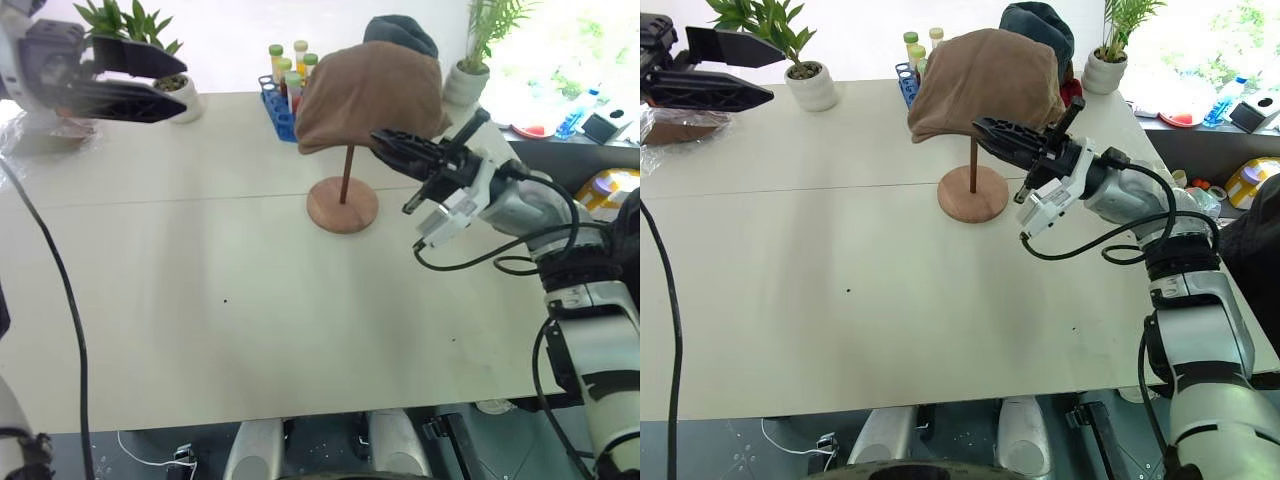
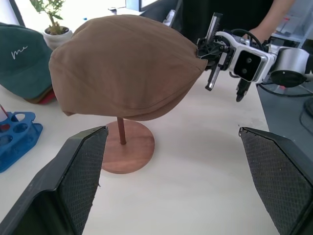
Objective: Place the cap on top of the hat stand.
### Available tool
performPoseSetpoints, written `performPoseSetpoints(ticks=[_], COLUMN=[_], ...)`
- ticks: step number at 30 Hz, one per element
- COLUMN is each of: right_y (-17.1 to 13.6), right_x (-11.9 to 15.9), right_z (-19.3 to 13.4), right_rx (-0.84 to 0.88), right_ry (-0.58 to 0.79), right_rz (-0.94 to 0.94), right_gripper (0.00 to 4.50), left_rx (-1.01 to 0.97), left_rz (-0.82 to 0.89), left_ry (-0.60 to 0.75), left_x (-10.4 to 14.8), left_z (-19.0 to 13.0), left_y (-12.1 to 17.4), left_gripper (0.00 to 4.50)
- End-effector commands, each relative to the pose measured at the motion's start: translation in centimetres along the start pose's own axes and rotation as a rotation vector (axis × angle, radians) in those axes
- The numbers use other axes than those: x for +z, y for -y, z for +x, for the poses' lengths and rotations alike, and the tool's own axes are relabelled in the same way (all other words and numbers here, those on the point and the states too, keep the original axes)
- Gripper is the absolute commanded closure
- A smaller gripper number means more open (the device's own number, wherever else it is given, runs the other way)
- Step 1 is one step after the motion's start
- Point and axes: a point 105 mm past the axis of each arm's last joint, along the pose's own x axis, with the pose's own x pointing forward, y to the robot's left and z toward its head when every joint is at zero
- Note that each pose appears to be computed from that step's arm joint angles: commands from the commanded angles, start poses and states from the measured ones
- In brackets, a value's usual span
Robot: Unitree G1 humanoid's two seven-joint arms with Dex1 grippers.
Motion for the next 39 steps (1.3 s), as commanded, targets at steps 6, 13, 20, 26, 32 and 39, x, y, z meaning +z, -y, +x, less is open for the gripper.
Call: performPoseSetpoints(ticks=[6,13,20,26,32,39], right_y=[1.2,2.3,2.8,2.4,1.9,3.3], right_x=[-2.3,-0.4,1.0,1.3,0.3,-1.0], right_z=[-0.4,-0.9,0.5,1.0,0.1,-0.8], right_rx=[-0.018,0.032,0.026,0.025,0.042,-0.017], right_ry=[-0.155,-0.266,-0.365,-0.418,-0.441,-0.282], right_rz=[0.026,0.017,0.069,0.139,0.181,0.199], right_gripper=[1.42,1.42,1.42,2.36,4.36,4.36], left_rx=[-0.002,-0.009,-0.013,-0.018,-0.01,-0.001], left_rz=[0.053,0.053,0.059,0.069,0.08,0.084], left_ry=[0.036,0.035,0.041,0.045,0.047,0.046], left_x=[1.4,1.2,1.1,1.2,1.3,1.4], left_z=[-0.3,-0.1,0.6,0.8,0.6,0.3], left_y=[0.4,0.4,-0.2,-0.3,-0.4,-0.3], left_gripper=[0.0,0.0,0.0,0.0,0.0,0.0])
